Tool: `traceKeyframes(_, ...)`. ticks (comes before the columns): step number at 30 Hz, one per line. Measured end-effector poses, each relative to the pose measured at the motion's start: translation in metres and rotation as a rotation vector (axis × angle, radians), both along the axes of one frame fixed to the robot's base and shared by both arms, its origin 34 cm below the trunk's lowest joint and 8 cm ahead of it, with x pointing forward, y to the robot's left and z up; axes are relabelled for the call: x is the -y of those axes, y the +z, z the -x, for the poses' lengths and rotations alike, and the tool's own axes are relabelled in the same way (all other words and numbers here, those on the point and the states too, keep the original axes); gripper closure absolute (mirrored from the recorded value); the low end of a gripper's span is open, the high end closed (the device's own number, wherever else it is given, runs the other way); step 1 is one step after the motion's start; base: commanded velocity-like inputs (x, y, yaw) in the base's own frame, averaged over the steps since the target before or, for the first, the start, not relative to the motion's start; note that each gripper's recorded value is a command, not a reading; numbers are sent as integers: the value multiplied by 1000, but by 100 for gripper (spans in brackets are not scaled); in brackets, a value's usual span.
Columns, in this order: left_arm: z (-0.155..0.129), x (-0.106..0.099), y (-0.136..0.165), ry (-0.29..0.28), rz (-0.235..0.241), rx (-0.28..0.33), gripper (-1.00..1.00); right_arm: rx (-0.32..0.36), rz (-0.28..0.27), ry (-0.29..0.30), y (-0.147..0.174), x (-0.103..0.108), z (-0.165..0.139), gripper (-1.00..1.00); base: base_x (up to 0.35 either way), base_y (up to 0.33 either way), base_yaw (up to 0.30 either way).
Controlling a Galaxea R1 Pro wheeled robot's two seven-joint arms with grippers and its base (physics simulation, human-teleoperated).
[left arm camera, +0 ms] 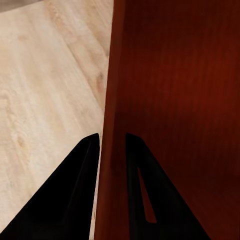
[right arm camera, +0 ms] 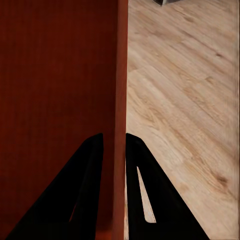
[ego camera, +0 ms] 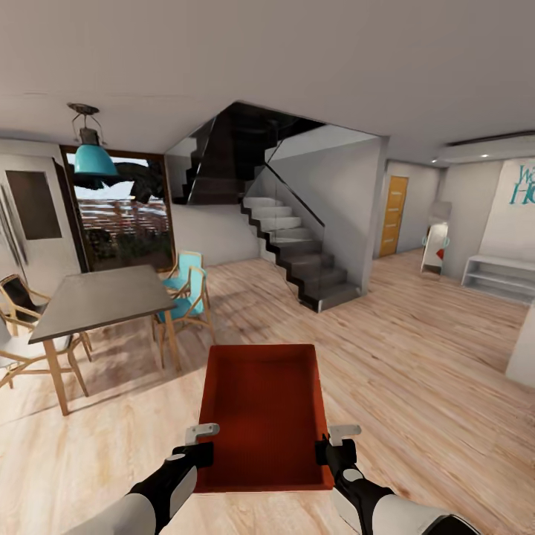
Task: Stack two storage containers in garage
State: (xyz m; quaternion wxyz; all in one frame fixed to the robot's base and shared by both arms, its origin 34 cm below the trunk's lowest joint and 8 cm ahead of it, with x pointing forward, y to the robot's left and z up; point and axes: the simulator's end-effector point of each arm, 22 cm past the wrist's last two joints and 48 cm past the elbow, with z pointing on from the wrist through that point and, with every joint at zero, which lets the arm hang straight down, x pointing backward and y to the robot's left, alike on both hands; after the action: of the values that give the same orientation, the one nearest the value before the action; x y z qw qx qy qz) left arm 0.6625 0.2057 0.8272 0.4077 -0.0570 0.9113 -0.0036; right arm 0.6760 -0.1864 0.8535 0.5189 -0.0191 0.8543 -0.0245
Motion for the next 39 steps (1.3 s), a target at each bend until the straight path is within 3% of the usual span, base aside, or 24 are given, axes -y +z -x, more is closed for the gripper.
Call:
traceKeyframes(21,0,0,0,0,0,0,100,0,-1,0,0,0,0,100,320,0,-281)
traceKeyframes(39,0,0,0,0,0,0,100,-1,0,1,0,0,0,100,320,0,-17)
